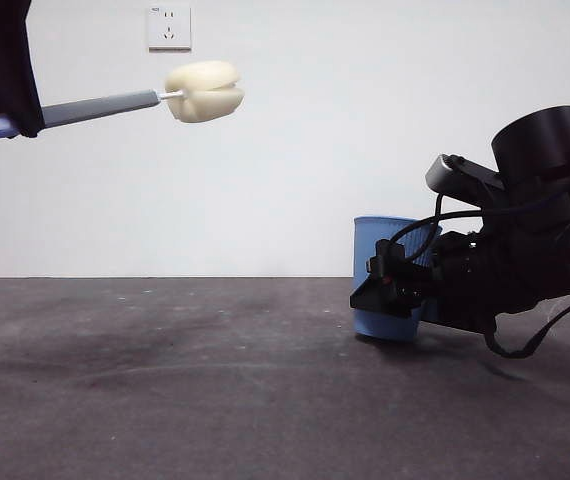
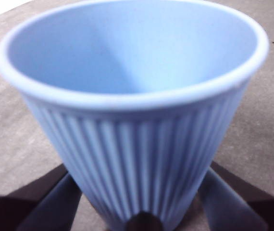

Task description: Pick up the cup brush,pick up the cup,insert the brush into the cup,clean the cup,put the cup brush back,put the cup back to the fixed position on the table

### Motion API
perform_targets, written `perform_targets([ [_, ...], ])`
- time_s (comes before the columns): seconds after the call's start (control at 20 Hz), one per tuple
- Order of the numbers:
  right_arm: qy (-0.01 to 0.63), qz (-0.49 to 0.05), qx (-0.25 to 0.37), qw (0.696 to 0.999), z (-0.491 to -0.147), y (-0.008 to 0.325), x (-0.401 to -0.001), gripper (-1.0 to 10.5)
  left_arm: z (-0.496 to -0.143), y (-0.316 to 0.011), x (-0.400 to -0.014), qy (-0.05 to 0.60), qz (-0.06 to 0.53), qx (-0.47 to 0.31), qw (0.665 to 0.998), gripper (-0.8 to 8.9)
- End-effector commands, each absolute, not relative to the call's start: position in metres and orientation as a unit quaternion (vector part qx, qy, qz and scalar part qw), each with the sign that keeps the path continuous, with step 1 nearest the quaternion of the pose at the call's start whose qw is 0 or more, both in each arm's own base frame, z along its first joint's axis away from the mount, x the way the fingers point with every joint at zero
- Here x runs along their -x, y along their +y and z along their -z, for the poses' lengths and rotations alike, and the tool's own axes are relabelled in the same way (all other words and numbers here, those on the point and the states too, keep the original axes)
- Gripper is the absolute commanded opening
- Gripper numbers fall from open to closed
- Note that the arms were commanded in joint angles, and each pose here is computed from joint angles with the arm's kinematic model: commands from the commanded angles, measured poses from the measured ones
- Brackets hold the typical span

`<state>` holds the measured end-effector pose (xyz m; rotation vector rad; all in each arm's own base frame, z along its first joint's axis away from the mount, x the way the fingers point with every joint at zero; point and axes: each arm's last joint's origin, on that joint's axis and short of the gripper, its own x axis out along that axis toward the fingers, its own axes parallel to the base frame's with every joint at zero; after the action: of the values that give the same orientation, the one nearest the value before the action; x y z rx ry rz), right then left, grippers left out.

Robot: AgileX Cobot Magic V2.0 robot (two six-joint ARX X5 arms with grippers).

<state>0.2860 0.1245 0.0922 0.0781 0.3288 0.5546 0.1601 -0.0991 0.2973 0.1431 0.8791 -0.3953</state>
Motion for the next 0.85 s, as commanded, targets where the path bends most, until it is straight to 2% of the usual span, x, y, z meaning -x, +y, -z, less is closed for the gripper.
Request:
perform_targets([
  [0.05,0.167,-0.273,-0.041,0.946,-0.089,0.126,-0.286,0.9,-0.295,-0.099,-0.159,0.423,0.193,-0.077,0.882,-0.09],
  [0.15,0.167,-0.274,-0.041,0.946,-0.089,0.127,-0.286,-0.2,-0.295,-0.099,-0.159,0.423,0.193,-0.077,0.882,-0.09],
  [0.3,0.163,-0.277,-0.044,0.946,-0.093,0.127,-0.285,-0.2,-0.295,-0.099,-0.159,0.420,0.198,-0.090,0.881,-0.09],
  [0.4,0.157,-0.277,-0.042,0.947,-0.108,0.127,-0.284,-0.2,-0.294,-0.099,-0.159,0.419,0.203,-0.103,0.879,-0.09],
  [0.5,0.158,-0.284,-0.010,0.946,-0.133,0.127,-0.279,-0.2,-0.293,-0.098,-0.158,0.422,0.210,-0.121,0.874,-0.09],
  [0.6,0.191,-0.289,0.038,0.937,-0.153,0.125,-0.275,-0.2,-0.292,-0.098,-0.157,0.424,0.220,-0.146,0.866,-0.09],
  [0.85,0.313,-0.310,0.162,0.883,-0.188,0.127,-0.269,-0.2,-0.290,-0.097,-0.156,0.421,0.253,-0.219,0.843,-0.09],
])
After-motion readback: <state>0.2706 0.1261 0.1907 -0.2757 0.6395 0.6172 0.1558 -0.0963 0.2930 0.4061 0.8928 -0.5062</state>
